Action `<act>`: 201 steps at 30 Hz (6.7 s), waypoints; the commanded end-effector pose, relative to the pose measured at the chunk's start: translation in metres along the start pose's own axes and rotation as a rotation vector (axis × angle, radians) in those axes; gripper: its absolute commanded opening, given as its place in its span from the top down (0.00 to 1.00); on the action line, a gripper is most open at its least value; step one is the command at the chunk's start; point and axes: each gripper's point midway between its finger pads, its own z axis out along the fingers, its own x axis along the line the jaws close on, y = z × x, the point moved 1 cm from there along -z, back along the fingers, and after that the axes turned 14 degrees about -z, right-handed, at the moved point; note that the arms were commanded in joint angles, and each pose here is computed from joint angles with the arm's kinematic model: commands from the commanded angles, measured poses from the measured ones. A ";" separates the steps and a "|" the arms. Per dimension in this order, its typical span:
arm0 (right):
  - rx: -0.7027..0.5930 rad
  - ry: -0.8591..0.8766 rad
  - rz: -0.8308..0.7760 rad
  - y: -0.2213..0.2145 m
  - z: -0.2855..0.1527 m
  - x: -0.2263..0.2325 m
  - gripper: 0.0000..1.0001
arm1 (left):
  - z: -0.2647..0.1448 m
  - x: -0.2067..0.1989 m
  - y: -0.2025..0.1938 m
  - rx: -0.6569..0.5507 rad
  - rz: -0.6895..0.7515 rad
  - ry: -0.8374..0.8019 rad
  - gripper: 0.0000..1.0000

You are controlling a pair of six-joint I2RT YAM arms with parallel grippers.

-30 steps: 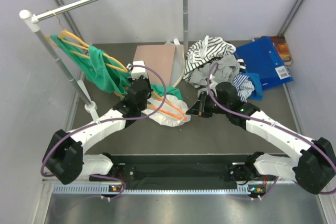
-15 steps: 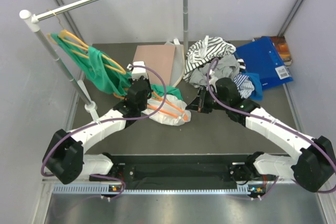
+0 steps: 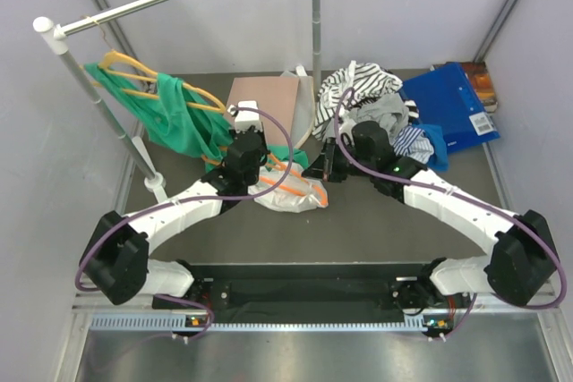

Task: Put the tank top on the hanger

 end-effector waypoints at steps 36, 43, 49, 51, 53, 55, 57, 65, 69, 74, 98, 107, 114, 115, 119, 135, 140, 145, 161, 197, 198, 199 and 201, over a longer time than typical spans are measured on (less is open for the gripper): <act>-0.132 -0.100 -0.302 0.053 -0.039 0.009 0.24 | -0.018 -0.028 0.035 -0.053 -0.116 -0.149 1.00; -0.029 -0.194 -0.472 0.019 -0.060 -0.021 0.37 | -0.020 -0.031 0.040 -0.053 -0.082 -0.168 1.00; 0.019 -0.140 -0.552 -0.003 -0.061 -0.024 0.50 | -0.022 -0.034 0.044 -0.051 -0.075 -0.185 1.00; 0.032 -0.106 -0.583 -0.009 -0.060 -0.022 0.52 | -0.023 -0.034 0.046 -0.052 -0.071 -0.189 1.00; 0.038 -0.080 -0.615 -0.014 -0.059 -0.019 0.53 | -0.023 -0.036 0.046 -0.049 -0.069 -0.199 1.00; 0.043 -0.077 -0.635 -0.017 -0.057 -0.022 0.55 | -0.024 -0.037 0.047 -0.046 -0.068 -0.206 1.00; 0.053 -0.058 -0.644 -0.022 -0.055 -0.021 0.56 | -0.025 -0.038 0.048 -0.045 -0.070 -0.211 1.00; 0.058 -0.034 -0.694 -0.026 -0.037 -0.011 0.64 | -0.025 -0.045 0.046 -0.027 -0.077 -0.242 1.00; 0.062 -0.052 -0.699 -0.020 -0.024 -0.013 0.71 | -0.026 -0.049 0.047 -0.023 -0.080 -0.264 1.00; 0.032 -0.047 -0.717 -0.008 -0.016 -0.008 0.76 | -0.028 -0.050 0.048 -0.022 -0.079 -0.272 1.00; -0.012 -0.080 -0.704 0.005 -0.040 0.000 0.23 | -0.021 -0.059 0.038 0.012 -0.060 -0.301 1.00; 0.056 0.002 -0.699 -0.037 -0.032 -0.011 0.25 | -0.028 -0.060 0.046 -0.003 -0.053 -0.326 1.00; 0.052 0.086 -0.715 -0.037 -0.026 0.001 0.90 | -0.035 -0.059 0.048 -0.008 -0.062 -0.343 1.00; 0.046 0.088 -0.719 -0.036 -0.028 0.002 1.00 | -0.035 -0.058 0.048 -0.008 -0.063 -0.343 0.89; 0.072 0.070 -0.727 -0.044 -0.038 -0.002 1.00 | -0.037 -0.049 0.051 -0.026 -0.066 -0.308 0.11; 0.022 -0.045 -0.701 -0.041 -0.121 0.007 1.00 | -0.038 0.009 0.065 -0.095 -0.033 -0.076 0.01; 0.030 -0.173 -0.685 -0.032 -0.128 -0.008 1.00 | -0.046 -0.001 0.067 -0.089 -0.029 -0.177 0.01; 0.020 -0.167 -0.671 -0.030 -0.125 -0.007 1.00 | -0.065 -0.026 0.061 -0.064 0.030 -0.395 0.01; -0.015 -0.194 -0.615 -0.009 -0.126 -0.028 1.00 | -0.088 -0.048 0.071 -0.002 0.016 -0.542 0.01; -0.087 -0.043 -0.650 -0.010 -0.141 0.005 1.00 | -0.046 -0.025 0.065 -0.055 -0.006 -0.376 0.01; -0.090 -0.041 -0.649 -0.009 -0.141 0.006 1.00 | -0.046 -0.026 0.065 -0.054 -0.010 -0.380 0.01; -0.092 -0.037 -0.648 -0.009 -0.141 0.006 1.00 | -0.045 -0.028 0.065 -0.057 -0.013 -0.384 0.01; -0.099 -0.045 -0.645 -0.007 -0.142 0.006 1.00 | -0.043 -0.030 0.062 -0.048 -0.017 -0.390 0.01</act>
